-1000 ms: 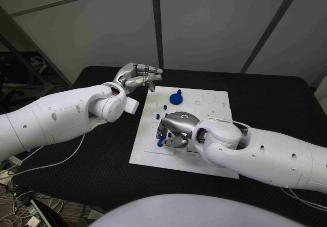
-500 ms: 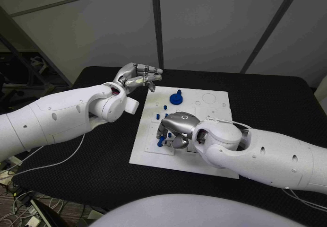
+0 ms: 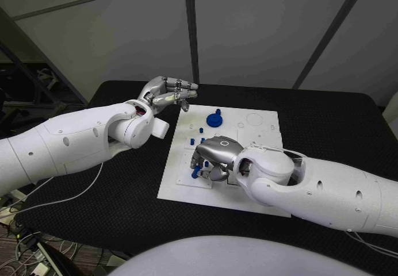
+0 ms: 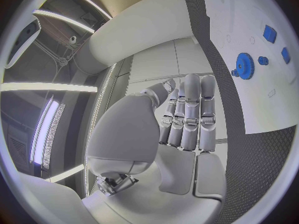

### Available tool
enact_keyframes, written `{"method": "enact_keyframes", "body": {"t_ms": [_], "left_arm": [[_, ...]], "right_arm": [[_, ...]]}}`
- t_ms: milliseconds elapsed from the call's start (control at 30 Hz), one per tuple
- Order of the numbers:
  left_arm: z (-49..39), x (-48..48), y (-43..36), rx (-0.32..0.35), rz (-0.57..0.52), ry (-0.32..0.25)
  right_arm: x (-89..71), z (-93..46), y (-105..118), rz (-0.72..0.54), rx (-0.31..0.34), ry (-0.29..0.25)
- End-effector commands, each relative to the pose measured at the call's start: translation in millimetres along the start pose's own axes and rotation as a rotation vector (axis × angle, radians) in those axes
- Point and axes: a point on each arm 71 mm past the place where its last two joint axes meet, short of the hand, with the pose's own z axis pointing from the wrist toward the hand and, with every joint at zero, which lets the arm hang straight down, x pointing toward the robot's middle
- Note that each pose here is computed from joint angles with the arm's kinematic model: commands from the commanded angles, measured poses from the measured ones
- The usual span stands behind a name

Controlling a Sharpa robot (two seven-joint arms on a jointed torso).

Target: Assemble the parts on the task board

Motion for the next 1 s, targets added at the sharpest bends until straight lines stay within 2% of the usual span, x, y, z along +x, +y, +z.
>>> {"method": "enact_keyframes", "body": {"t_ms": [33, 333, 667, 1000], "left_arm": [[0.3, 1.2, -1.2, 0.005, -0.006, 0.011], [0.2, 0.9, -1.1, 0.005, -0.006, 0.01], [0.5, 1.4, -1.1, 0.005, -0.006, 0.011], [0.5, 1.2, -1.0, 0.004, -0.006, 0.01]], "right_arm": [[1.7, -0.3, 1.0, -0.014, 0.007, -0.002], [2.3, -1.0, 1.9, -0.027, 0.009, 0.008], [5.7, 2.8, 6.4, -0.041, 0.002, 0.055], [10.7, 4.6, 10.6, -0.035, -0.012, 0.064]]}}
